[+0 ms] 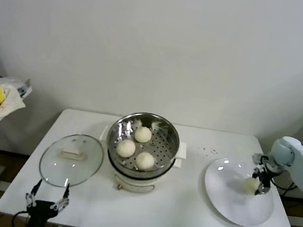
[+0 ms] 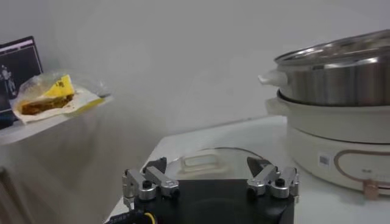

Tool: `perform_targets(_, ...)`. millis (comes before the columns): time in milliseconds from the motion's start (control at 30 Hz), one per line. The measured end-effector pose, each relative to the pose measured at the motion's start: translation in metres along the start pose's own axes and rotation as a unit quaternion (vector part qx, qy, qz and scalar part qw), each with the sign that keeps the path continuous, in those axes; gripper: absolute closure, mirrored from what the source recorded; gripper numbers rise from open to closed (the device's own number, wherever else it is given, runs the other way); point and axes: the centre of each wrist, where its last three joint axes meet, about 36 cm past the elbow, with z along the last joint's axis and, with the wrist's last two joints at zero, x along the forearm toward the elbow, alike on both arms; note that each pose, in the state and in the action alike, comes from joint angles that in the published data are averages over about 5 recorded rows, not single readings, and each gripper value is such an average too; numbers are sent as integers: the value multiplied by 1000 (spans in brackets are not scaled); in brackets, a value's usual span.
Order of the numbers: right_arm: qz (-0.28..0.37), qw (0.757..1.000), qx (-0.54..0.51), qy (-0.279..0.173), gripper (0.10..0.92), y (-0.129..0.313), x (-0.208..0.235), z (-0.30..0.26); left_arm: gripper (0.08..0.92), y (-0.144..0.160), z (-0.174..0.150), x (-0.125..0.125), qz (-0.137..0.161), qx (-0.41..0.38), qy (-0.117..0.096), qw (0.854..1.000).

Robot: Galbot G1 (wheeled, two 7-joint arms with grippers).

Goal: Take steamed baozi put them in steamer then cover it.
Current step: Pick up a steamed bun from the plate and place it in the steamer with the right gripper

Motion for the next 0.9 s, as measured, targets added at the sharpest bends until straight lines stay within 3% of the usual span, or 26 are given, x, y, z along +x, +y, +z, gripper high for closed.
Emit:
perform_targets(300, 54, 997, -1, -54, 371, -52, 101, -57, 177, -10, -1, 4, 15, 11, -2, 1000)
perform_targets(600, 86, 991, 29, -103, 373, -84, 205, -158, 177, -24, -7, 8, 29, 21, -11, 999)
perform_targets(900, 72, 987, 73, -120, 369, -74, 241, -266, 177, -27, -5, 15, 34, 21, -15, 999)
